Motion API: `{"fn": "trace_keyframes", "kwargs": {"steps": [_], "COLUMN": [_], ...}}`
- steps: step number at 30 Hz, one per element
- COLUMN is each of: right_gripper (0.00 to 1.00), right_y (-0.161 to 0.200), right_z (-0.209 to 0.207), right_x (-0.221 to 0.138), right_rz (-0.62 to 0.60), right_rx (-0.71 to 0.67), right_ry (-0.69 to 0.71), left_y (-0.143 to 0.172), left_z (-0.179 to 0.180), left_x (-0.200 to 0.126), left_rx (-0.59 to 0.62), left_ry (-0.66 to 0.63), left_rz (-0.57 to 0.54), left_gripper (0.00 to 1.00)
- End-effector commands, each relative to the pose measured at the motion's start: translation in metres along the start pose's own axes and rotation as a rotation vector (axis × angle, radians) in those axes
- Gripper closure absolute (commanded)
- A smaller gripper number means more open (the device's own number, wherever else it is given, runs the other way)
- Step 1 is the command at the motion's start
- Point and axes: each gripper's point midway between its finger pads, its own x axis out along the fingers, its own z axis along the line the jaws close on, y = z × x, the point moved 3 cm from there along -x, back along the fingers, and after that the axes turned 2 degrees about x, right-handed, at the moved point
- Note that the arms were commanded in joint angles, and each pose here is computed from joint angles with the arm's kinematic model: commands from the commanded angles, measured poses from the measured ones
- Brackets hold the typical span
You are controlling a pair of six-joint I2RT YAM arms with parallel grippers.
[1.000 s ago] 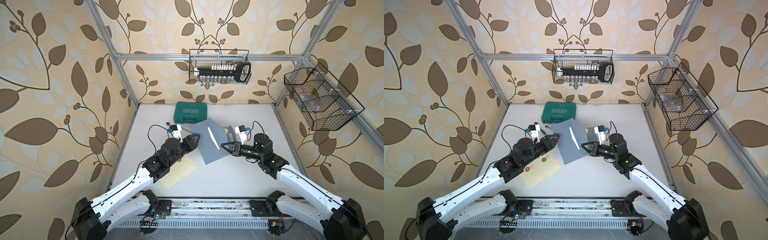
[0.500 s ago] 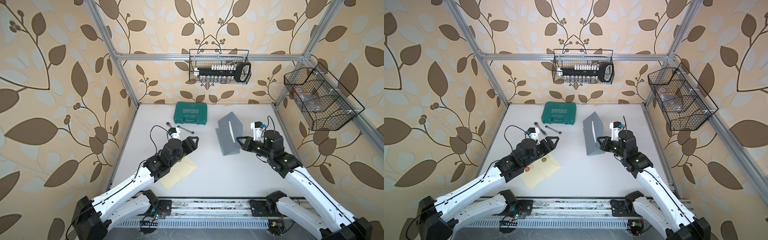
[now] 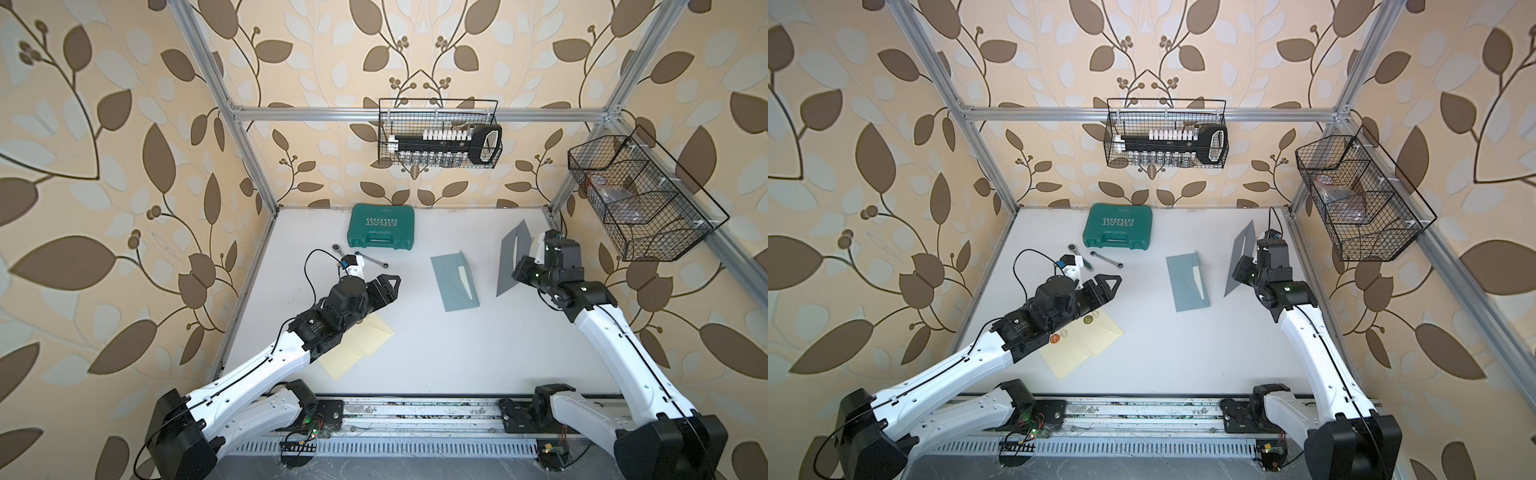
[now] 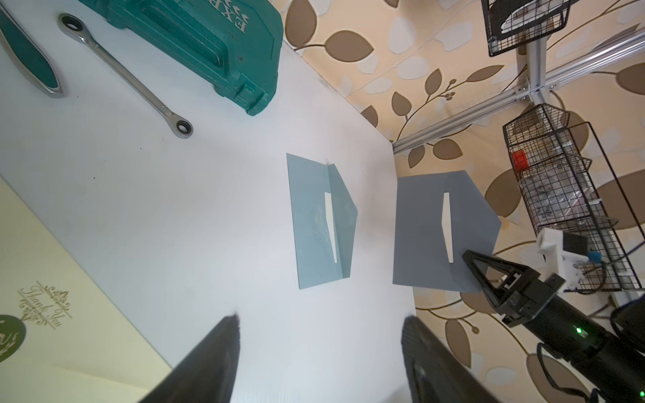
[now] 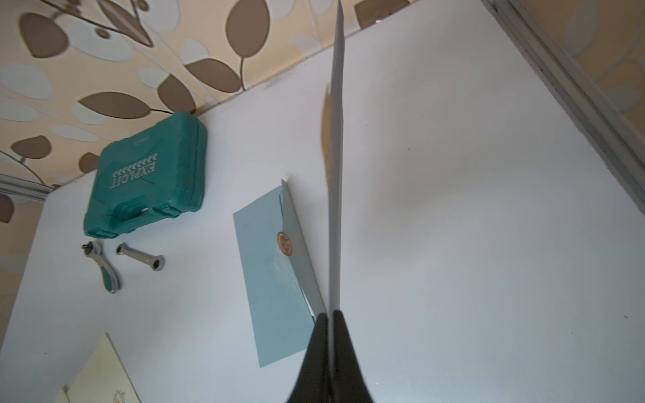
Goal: Open the envelope
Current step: Place the envelope at the center of the board.
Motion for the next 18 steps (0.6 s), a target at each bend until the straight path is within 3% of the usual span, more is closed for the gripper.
{"fn": "trace_keyframes", "kwargs": {"steps": [1, 8, 13, 18], "right_gripper": [0.99, 1.00, 1.00, 0.99], "right_y": [-0.004, 0.013, 0.023, 0.038], "right_z": [-0.006, -0.020, -0.044, -0.053], "right_x": [0.013, 0.069, 0.101, 0.120], "right_rz": [0.033, 0.195, 0.292, 0.366], "right_rx": [-0.013, 0.139, 0.224, 0.210], "right_ry": [-0.012, -0.160, -0.138, -0.115], "left_y": [-0.009, -0.011, -0.012, -0.013], "left_z": [-0.014, -0.013, -0.009, -0.008], "left_x": [-0.010, -0.021, -0.028, -0.029], "left_rx": [0.028, 0.054, 0.058, 0.064], "left_ry": [0.050, 0.049, 0.047, 0.049], "left_rz": [-0.020, -0.036, -0.059, -0.063], "left_gripper": [0.24, 0.24, 0.24, 0.24]}}
